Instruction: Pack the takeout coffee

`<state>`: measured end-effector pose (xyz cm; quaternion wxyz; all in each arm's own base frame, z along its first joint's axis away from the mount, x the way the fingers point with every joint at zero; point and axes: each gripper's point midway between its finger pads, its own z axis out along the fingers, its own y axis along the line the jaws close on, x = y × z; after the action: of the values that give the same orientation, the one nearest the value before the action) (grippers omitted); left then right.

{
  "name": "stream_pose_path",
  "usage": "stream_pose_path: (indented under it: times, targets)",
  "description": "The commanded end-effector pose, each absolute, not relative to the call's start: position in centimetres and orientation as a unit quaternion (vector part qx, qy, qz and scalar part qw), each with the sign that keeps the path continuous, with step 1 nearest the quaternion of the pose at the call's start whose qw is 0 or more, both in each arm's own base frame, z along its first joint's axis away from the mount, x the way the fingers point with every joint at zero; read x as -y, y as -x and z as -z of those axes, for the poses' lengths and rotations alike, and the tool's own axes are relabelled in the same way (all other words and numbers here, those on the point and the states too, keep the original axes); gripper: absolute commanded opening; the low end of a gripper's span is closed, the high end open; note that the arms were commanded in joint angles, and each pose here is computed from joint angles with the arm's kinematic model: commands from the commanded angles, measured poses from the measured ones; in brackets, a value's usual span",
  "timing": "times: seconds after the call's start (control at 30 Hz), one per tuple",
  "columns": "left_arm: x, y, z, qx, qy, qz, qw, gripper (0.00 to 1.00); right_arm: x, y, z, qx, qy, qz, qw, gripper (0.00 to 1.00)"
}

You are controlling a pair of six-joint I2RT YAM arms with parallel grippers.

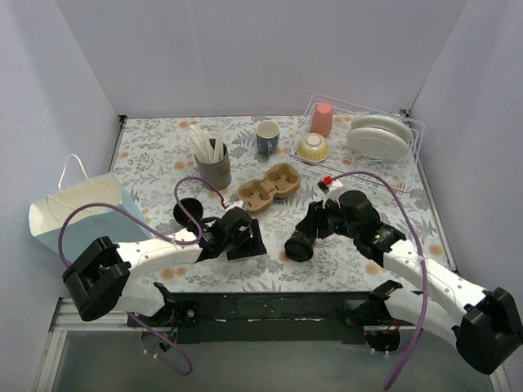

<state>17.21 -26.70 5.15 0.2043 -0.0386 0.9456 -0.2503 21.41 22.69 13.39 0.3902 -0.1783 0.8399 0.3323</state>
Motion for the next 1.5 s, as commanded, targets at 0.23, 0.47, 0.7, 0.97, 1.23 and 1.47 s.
stream_pose_path:
  times: [0.23, 0.47, 0.7, 0.97, 1.23, 1.47]
  targets:
    - [28.6, -18.4, -7.4, -0.930, -0.038, 0.279, 0.237, 0.72, -20.5, -17.8, -11.6, -0.843, 0.237, -0.305, 0.376, 0.69]
    - [29.0, -18.0, -7.6, -0.928, -0.050, 0.290, 0.229, 0.72, -19.7, -17.2, -10.3, -0.856, 0.228, -0.276, 0.373, 0.70]
    - [29.1, -17.9, -7.5, -0.926, -0.059, 0.294, 0.229, 0.73, -19.8, -16.3, -9.4, -0.869, 0.216, -0.262, 0.359, 0.67]
    - [29.5, -17.9, -7.9, -0.917, -0.072, 0.311, 0.241, 0.73, -20.8, -15.7, -11.3, -0.847, 0.231, -0.293, 0.378, 0.65]
    - [29.9, -18.1, -8.1, -0.915, -0.072, 0.315, 0.240, 0.73, -21.0, -14.9, -10.7, -0.843, 0.251, -0.290, 0.376, 0.67]
    - [29.4, -17.8, -8.0, -0.914, -0.068, 0.317, 0.242, 0.73, -19.7, -15.8, -9.5, -0.866, 0.230, -0.214, 0.389, 0.67]
